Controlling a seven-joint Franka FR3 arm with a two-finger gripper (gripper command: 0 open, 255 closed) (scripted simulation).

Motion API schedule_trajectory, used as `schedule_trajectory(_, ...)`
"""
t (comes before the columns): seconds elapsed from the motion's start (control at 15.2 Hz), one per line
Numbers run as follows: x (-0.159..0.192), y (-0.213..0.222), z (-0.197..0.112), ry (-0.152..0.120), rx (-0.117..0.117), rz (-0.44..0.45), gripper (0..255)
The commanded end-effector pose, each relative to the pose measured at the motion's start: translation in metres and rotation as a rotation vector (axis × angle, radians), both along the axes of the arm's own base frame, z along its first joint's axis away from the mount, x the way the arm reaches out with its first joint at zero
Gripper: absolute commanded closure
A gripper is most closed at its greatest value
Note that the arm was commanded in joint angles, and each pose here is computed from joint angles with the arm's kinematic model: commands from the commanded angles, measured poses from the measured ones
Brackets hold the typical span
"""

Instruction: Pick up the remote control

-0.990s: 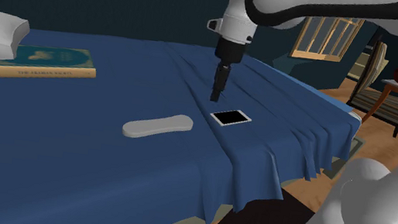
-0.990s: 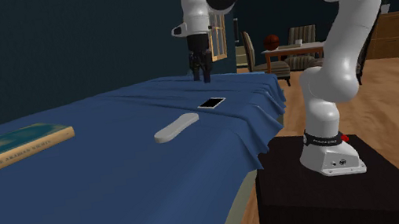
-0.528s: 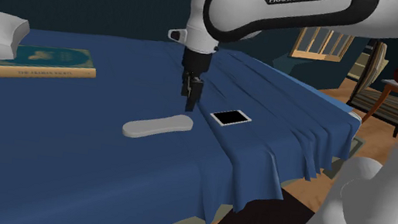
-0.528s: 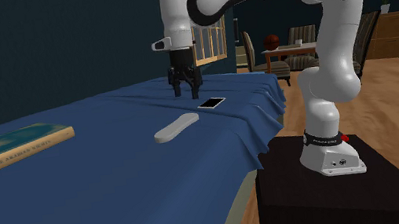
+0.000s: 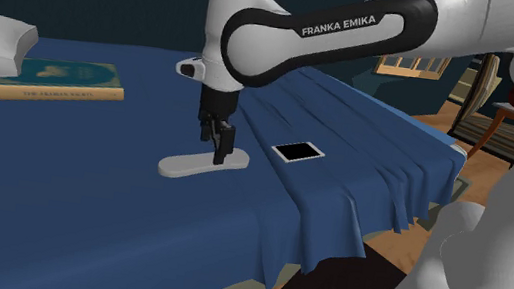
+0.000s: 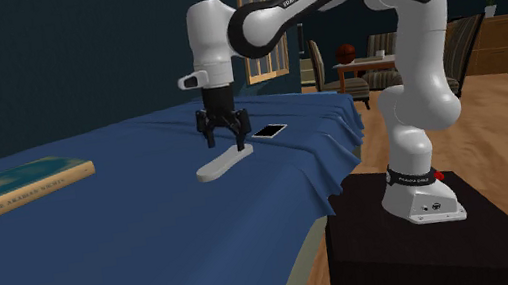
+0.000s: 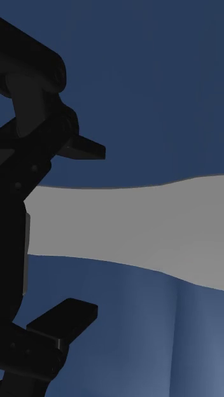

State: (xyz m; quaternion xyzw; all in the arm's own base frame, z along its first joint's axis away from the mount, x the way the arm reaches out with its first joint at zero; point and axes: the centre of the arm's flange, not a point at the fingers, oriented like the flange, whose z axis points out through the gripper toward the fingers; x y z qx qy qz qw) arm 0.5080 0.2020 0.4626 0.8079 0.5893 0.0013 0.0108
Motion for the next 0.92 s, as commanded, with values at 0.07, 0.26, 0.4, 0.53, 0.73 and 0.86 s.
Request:
schedule_trajectory(0.07, 0.002, 0.002, -0.015, -0.001, 0.000, 0.006, 0)
schedule_trajectory(0.26, 0.002, 0.001, -0.029, -0.001, 0.000, 0.006, 0)
schedule_trajectory(0.4, 0.002, 0.002, -0.029, -0.001, 0.000, 0.006, 255)
schedule_trajectory(0.53, 0.002, 0.002, -0.029, -0.001, 0.000, 0.006, 255)
schedule_trajectory(0.73, 0.002, 0.002, -0.029, -0.001, 0.000, 0.006, 255)
schedule_trajectory(0.86, 0.002, 0.002, -0.029, -0.001, 0.000, 0.006, 255)
